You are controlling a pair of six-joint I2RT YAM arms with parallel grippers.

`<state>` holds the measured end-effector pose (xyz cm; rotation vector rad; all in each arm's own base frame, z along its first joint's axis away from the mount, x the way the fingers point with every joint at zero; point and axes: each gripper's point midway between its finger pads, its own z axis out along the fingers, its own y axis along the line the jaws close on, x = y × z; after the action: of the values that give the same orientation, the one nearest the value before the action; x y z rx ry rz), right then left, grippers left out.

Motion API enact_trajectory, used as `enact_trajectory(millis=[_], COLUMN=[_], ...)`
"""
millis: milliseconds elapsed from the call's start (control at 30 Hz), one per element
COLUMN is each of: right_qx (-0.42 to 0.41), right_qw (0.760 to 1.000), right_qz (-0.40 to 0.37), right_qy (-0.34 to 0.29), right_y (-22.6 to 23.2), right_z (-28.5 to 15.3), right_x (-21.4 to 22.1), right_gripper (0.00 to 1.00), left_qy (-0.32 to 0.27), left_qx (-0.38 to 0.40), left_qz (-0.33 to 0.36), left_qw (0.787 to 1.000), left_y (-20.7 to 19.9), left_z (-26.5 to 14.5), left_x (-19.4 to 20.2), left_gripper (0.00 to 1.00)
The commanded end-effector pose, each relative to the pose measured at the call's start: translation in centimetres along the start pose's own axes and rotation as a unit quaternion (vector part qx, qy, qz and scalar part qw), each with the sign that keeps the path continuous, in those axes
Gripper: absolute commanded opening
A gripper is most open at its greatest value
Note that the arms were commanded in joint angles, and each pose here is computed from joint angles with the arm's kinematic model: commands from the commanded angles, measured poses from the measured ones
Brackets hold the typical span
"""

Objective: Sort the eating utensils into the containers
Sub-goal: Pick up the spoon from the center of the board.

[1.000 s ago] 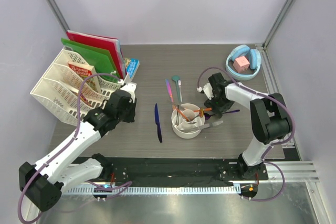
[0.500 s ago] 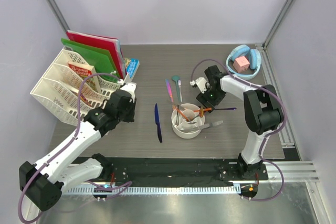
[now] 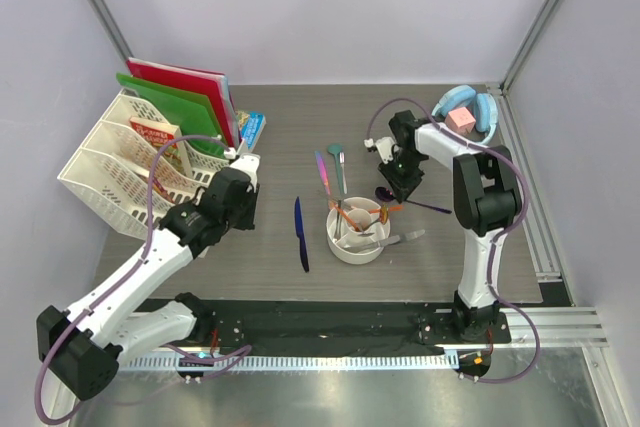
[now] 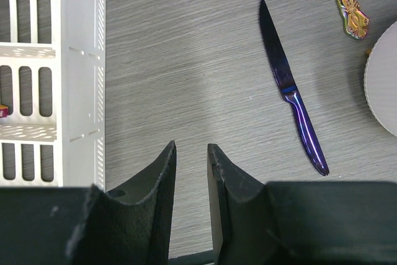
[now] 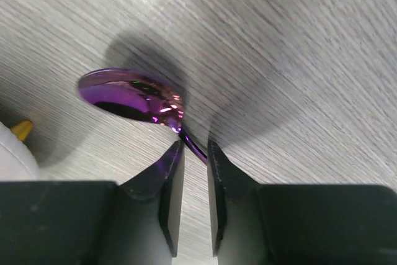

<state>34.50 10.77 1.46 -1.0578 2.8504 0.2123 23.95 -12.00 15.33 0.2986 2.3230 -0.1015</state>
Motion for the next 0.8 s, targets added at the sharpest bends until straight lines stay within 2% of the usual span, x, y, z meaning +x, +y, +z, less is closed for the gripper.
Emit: enact_trajectory(millis=[0,33,67,133,167,267,433,600,767], right_qx=[-0.07,-0.069,-0.068,-0.06,-0.06,-0.048,-0.034,-0.004,-0.004], right_qw=[0.995,0.995,0.995,0.994,0.993,0.99,0.989,0.982,0.98], right_qz=[0.05,0.055,0.059,0.078,0.091,0.121,0.133,0.178,0.19], right_qy=[0.043,0.047,0.052,0.051,0.052,0.057,0.057,0.059,0.064], right_y=[2.7,2.7,2.7,2.2,1.8,0.9,0.0,-1.5,-1.8], right_z=[3.4,3.6,3.8,4.0,4.0,4.3,4.7,5.2,5.7], right_x=[1.4,1.5,1.7,1.4,1.4,1.2,0.5,0.0,-0.4], right_gripper=[0.25,0.23,0.15,0.11,0.05,0.01,0.01,0.02,0.14], left_qy=[-0.026,-0.027,-0.026,-0.025,-0.025,-0.026,-0.021,-0.021,-0.016], left_qx=[-0.008,-0.008,-0.008,-0.006,-0.006,-0.004,-0.007,-0.011,-0.015], left_qz=[0.002,0.003,0.003,0.004,0.004,0.003,0.005,0.006,0.009], left_qw=[1.0,1.0,1.0,1.0,1.0,1.0,1.0,1.0,1.0], left_y=[0.2,0.3,0.2,0.1,0.1,0.0,-0.1,0.0,0.2], left_z=[-0.6,-0.6,-0.5,-0.4,-0.4,-0.4,-0.3,-0.5,-0.7], left_x=[-2.2,-2.3,-2.3,-2.4,-2.5,-2.8,-3.1,-3.5,-3.5], left_gripper=[0.27,0.27,0.27,0.27,0.27,0.27,0.27,0.27,0.27])
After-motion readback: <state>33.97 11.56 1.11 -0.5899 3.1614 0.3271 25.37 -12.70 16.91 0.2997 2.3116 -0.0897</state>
